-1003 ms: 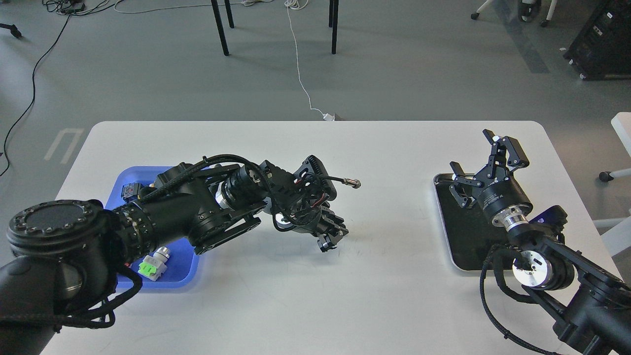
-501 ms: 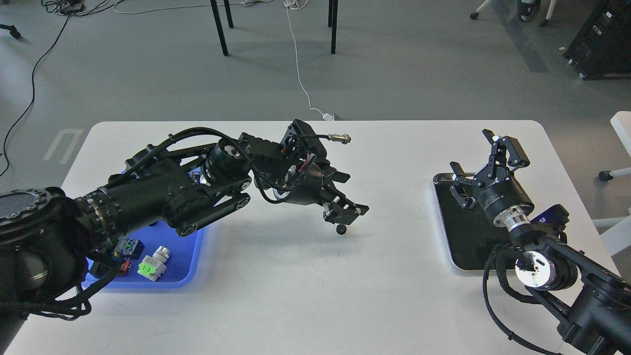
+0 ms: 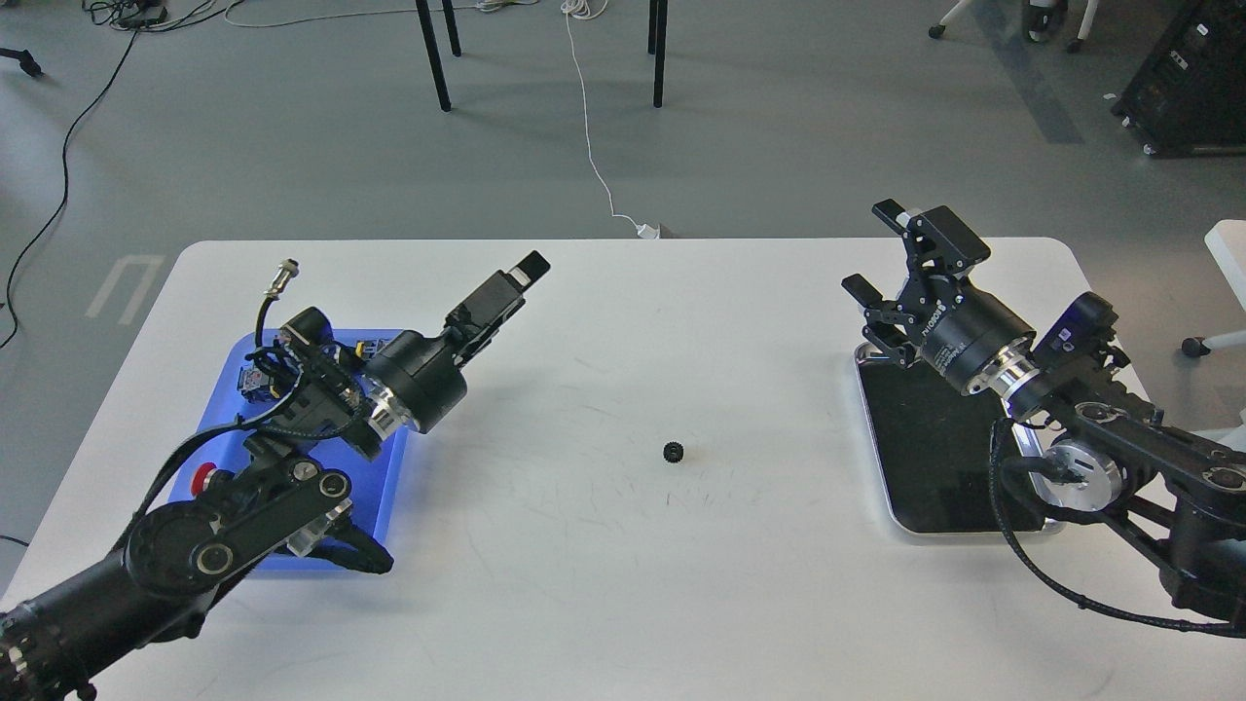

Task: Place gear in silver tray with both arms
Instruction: 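Release the gear on the table and pull the left arm back, then reach the right gripper down to the gear and grasp it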

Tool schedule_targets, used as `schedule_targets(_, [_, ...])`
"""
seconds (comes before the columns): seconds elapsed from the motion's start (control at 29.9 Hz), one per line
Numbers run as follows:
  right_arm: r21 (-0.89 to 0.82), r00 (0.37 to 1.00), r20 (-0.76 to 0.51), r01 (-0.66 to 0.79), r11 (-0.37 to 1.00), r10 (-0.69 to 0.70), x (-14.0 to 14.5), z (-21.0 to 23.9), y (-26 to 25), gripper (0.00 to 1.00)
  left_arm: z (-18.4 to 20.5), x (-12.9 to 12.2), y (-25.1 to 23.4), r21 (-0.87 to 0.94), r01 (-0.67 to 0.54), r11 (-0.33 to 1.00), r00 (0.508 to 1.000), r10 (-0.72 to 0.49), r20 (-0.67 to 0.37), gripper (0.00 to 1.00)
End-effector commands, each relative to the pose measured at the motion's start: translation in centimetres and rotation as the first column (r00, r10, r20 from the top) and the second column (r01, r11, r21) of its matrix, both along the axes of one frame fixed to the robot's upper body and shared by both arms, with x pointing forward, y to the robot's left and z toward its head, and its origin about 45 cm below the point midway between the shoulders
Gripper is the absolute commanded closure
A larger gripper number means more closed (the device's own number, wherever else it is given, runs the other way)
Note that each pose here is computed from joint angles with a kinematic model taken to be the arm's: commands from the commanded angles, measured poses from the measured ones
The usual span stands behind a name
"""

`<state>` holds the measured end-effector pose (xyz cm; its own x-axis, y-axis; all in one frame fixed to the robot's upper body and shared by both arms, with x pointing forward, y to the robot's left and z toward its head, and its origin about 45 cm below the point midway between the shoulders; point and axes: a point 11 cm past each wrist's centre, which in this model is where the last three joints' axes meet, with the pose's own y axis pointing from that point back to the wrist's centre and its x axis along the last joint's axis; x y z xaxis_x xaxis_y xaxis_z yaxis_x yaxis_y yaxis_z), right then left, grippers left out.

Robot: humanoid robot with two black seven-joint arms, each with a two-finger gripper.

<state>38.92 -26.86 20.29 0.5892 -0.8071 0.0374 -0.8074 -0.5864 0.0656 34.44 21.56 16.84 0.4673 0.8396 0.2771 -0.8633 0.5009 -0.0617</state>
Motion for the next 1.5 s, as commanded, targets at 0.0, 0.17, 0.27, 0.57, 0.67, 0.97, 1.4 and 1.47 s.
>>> schedule_targets(0.0, [-0.213,0.98,0.051,-0.176,0.961,0.191,0.1,0.9,2.1,0.01,-0.5,-2.1,2.2,-0.134,-0.135,0.982,0.991,0.131,-0.04,0.01])
schedule_targets(0.17, [-0.621,0.819,0.012,-0.444,0.646,0.574,-1.9,-0.2,5.8,0.01,-1.6,-3.7,5.9,-0.198,-0.289,0.937,0.957,0.276,-0.092,0.01])
schedule_targets(0.27, [-0.791,0.675,-0.086,-0.494,0.362,0.733,-2.8,-1.6,6.5,0.01,-1.6,-3.8,7.4,-0.26,-0.331,0.907,0.943,0.306,-0.134,0.01])
schedule_targets(0.57, [-0.899,0.41,-0.302,-0.422,-0.115,0.86,-2.6,-2.9,9.2,0.01,1.2,-2.7,10.7,-0.55,-0.323,0.77,0.946,0.271,-0.176,0.01])
schedule_targets(0.67, [-0.908,0.351,-0.34,-0.364,-0.208,0.872,-2.3,-4.0,10.4,0.02,1.2,-2.7,10.7,-0.554,-0.322,0.768,0.947,0.268,-0.178,0.01])
schedule_targets(0.97, [-0.926,0.292,-0.33,-0.285,-0.248,0.898,-1.9,-5.4,13.3,0.09,1.2,-2.8,10.6,-0.558,-0.315,0.768,0.949,0.261,-0.177,0.01])
schedule_targets(1.4, [-0.931,0.283,-0.332,-0.252,-0.264,0.9,-1.5,-6.5,14.5,0.26,1.2,-2.8,10.5,-0.56,-0.315,0.766,0.949,0.26,-0.179,0.01])
schedule_targets(1.47, [-0.933,0.282,-0.328,-0.247,-0.262,0.902,-1.5,-6.5,14.6,0.26,1.2,-2.8,10.5,-0.56,-0.315,0.766,0.949,0.26,-0.179,0.01])
